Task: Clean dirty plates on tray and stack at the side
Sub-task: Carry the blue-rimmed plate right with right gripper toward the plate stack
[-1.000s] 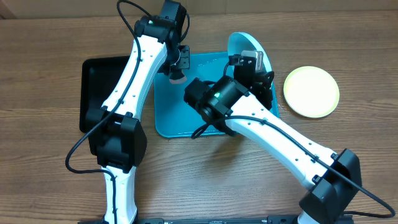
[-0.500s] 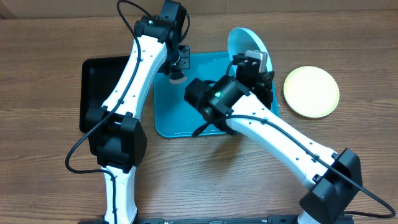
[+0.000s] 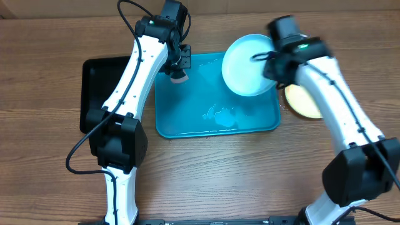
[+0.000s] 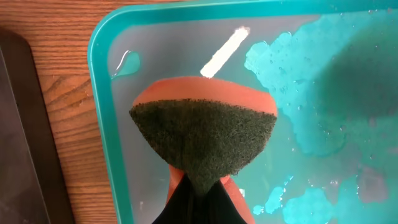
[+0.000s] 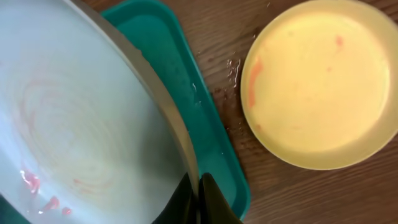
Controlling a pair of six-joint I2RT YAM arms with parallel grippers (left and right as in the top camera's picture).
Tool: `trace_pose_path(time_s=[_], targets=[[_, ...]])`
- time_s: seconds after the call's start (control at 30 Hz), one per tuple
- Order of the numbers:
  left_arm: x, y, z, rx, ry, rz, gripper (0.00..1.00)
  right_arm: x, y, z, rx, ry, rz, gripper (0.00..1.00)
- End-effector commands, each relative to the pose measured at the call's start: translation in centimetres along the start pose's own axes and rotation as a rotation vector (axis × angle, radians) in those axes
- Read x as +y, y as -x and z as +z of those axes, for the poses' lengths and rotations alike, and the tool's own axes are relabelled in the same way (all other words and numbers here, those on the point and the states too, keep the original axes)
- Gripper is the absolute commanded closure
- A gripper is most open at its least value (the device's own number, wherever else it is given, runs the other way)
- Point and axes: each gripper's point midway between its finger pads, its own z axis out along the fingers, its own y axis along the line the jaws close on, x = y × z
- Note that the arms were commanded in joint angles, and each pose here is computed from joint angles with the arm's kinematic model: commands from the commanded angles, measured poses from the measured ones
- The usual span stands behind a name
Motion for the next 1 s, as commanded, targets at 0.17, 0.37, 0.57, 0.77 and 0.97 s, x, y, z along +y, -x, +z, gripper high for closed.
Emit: trace_pose_path(time_s=[0.17, 0.37, 0.57, 0.77, 0.97], targets=[[0.1, 0.2, -0.2, -0.013, 0.008, -0.017, 0.96, -10.4, 2.6, 0.4, 0.065, 0.108, 0.316, 0.96], [0.1, 0.2, -0.2, -0.012, 0.009, -0.017, 0.96, -18.1, 0.6, 5.0, 0.087, 0.039, 0.539, 0.96], [0.1, 0.2, -0.2, -0.014, 0.009, -0.017, 0.96, -20.0, -1.3, 8.4, 0.077, 0.055, 0.593, 0.91], [0.7, 0.1, -0.9, 0.000, 0.012, -0.033, 0.96, -19.2, -1.9, 8.9, 0.093, 0.058, 0.570, 0.67], [3.6, 0.1, -6.3, -0.047, 0.140, -0.173, 0.96, -17.6, -2.9, 7.9, 0.164, 0.089, 0.557, 0.41]])
